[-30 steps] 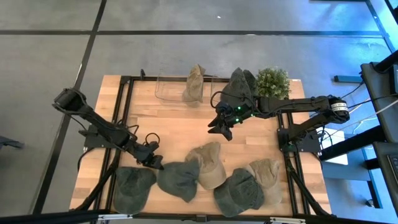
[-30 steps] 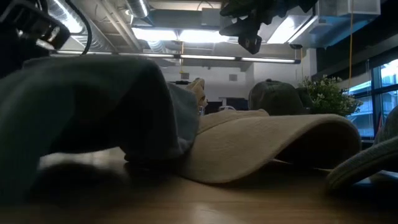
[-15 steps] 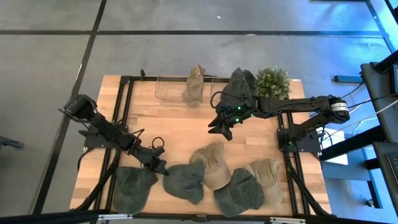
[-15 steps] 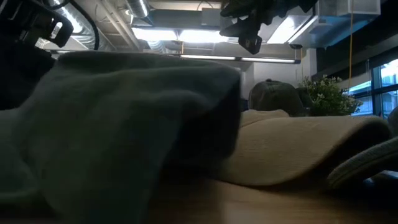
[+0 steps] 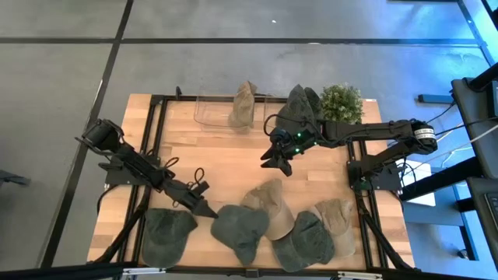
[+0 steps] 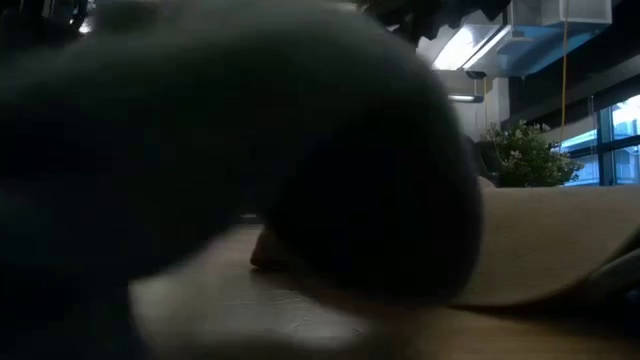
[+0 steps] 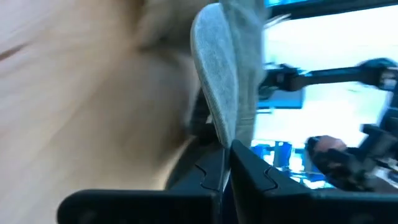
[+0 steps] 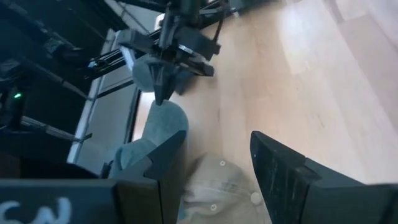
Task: Pick & Place hat
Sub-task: Put the black cap into the right transparent bin
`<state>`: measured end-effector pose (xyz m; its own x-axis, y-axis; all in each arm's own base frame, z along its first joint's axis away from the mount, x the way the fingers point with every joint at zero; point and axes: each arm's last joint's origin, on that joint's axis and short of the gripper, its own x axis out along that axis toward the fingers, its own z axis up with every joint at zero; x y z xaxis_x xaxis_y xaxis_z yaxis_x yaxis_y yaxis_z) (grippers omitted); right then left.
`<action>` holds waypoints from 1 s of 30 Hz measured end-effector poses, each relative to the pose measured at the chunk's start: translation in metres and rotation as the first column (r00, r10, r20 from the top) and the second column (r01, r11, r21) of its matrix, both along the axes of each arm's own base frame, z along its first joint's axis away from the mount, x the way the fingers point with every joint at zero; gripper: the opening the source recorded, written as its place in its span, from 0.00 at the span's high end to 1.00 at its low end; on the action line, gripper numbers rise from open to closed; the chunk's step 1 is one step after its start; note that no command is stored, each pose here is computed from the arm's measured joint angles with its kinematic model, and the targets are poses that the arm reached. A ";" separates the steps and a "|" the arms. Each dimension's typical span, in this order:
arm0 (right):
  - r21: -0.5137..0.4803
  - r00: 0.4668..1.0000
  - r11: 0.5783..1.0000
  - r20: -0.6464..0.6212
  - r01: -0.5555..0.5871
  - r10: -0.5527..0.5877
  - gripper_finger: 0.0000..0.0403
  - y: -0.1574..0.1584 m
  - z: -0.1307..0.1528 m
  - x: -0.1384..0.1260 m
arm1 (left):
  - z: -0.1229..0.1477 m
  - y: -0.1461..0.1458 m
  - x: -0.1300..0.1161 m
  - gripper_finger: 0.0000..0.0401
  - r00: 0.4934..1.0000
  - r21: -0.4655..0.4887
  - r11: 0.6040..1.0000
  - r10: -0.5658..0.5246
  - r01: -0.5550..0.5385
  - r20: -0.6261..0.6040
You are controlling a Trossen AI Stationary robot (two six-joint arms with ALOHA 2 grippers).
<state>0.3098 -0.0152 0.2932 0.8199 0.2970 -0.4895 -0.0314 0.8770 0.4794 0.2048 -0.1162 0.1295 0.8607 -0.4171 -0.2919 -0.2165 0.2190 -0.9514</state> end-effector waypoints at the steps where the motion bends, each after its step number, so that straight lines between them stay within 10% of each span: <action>1: 0.005 1.000 1.000 0.001 -0.010 0.010 0.56 0.000 0.001 0.000 | 0.003 0.000 0.001 0.98 0.999 0.000 1.000 0.003 -0.003 0.032; 9: -0.021 0.999 0.999 0.025 -0.034 0.035 0.56 0.000 0.026 0.001 | 0.030 0.014 0.012 0.99 0.937 0.018 0.997 0.064 -0.075 0.345; 20: -0.243 0.996 0.967 0.038 0.082 -0.075 0.56 -0.011 0.135 -0.027 | 0.062 0.055 0.021 0.99 0.706 0.097 0.949 0.152 -0.299 0.692; 30: -0.227 0.975 0.970 0.218 0.090 -0.039 0.56 -0.008 0.195 -0.048 | 0.102 0.094 0.045 0.99 0.556 0.184 0.934 0.019 -0.307 0.831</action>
